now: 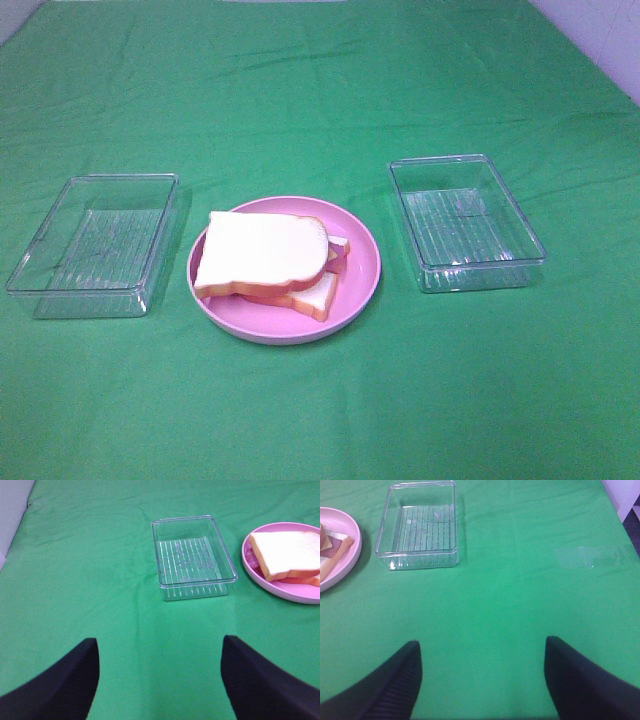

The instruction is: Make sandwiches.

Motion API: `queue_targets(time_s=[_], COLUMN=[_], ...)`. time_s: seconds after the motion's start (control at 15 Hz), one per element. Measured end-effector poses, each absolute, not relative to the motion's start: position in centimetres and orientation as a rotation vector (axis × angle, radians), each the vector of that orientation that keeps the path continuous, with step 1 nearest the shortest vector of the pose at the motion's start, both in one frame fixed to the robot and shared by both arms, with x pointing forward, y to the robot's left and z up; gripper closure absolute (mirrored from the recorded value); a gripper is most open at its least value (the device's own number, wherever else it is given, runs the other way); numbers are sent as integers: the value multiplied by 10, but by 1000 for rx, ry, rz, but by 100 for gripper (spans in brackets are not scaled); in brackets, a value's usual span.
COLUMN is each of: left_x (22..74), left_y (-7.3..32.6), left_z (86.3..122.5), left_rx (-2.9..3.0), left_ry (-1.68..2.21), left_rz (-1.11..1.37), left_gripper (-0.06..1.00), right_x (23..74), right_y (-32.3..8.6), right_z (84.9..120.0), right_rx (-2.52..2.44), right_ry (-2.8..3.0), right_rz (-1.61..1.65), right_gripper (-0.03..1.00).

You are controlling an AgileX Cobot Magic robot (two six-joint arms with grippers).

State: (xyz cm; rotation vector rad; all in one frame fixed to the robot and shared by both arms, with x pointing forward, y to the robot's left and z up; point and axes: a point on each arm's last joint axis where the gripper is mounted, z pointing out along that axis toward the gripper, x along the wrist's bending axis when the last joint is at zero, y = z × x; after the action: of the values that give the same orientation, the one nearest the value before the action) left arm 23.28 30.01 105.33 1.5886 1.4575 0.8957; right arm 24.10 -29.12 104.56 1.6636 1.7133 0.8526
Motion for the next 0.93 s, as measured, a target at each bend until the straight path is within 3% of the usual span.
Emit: queue_targets(time_s=[0.93], left_x=[233], left_y=[300], left_z=[1053], left_rx=[1546], left_ry=[1521], left_rz=[937], left_gripper=[29], right_x=[228], right_y=[-290], right_z=[1045], right_rx=[1596], right_ry=[1652], right_rz=[918], right_gripper=[31])
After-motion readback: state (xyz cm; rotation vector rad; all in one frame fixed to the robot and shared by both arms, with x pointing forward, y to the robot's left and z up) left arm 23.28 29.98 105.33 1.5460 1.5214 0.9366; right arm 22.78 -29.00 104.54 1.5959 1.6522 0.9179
